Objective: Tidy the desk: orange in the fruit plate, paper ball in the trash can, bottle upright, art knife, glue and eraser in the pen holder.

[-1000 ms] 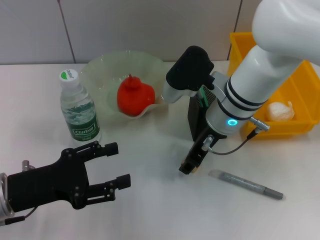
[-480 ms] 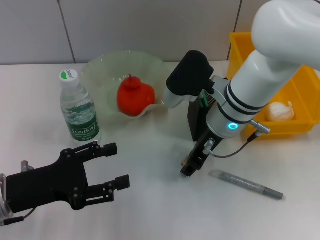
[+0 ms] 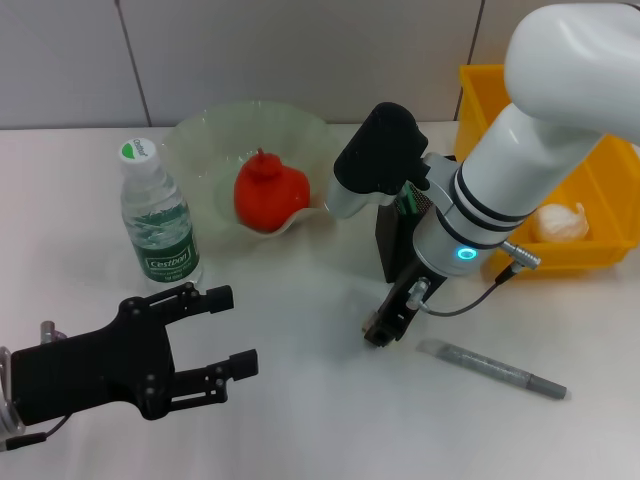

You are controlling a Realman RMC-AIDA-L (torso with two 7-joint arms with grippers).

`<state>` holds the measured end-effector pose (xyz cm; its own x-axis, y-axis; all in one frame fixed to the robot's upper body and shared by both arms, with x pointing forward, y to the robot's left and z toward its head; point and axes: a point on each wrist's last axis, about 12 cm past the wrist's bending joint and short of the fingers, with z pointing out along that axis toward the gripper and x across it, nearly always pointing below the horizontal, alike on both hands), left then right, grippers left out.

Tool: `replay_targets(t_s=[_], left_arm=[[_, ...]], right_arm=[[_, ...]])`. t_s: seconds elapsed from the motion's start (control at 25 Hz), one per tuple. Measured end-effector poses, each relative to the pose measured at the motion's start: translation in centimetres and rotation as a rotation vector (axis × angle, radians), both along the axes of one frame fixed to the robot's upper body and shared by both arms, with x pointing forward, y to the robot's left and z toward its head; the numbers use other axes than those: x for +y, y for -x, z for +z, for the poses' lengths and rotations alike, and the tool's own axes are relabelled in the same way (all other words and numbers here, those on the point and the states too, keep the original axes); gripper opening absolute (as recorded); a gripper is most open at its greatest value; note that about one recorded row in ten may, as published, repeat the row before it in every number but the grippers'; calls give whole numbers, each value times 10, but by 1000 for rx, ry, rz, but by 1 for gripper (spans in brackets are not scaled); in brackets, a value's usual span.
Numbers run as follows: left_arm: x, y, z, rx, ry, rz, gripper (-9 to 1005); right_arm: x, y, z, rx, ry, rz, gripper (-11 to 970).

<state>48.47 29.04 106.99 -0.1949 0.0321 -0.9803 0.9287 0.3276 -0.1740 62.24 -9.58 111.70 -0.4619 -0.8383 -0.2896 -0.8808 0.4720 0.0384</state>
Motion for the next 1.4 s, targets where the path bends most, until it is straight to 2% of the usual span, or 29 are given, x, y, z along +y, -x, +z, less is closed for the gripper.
replay_targets(t_s=[0.32,0.48,0.64,0.72,0.88,1.04,1.2,1.4], left_arm=[[0,0,0,-1,1,2,813],[0,0,0,0,2,2,813],[0,0,0,1,1,2,813],[0,0,0,3,1,1,813],[-1,1,-1,4,2,1,813],[-1,2,-2,8,4,3,813],[-1,3,-2,13,6,2,813],[-1,4,-3,20,8,-2,813]], right_arm=[[0,0,1,-1,-2,0,315],[0,0,6,-14,-33,4,242],[-1,6,27,-57,-110,32,244],[-6,7,44,-72,-164,24,243],[-23,7,77,-118,-260,-14,246],[-44,7,99,-191,-299,-59,261],[-64,2,108,-221,-287,-131,276],[-75,-4,106,-231,-257,-183,296]])
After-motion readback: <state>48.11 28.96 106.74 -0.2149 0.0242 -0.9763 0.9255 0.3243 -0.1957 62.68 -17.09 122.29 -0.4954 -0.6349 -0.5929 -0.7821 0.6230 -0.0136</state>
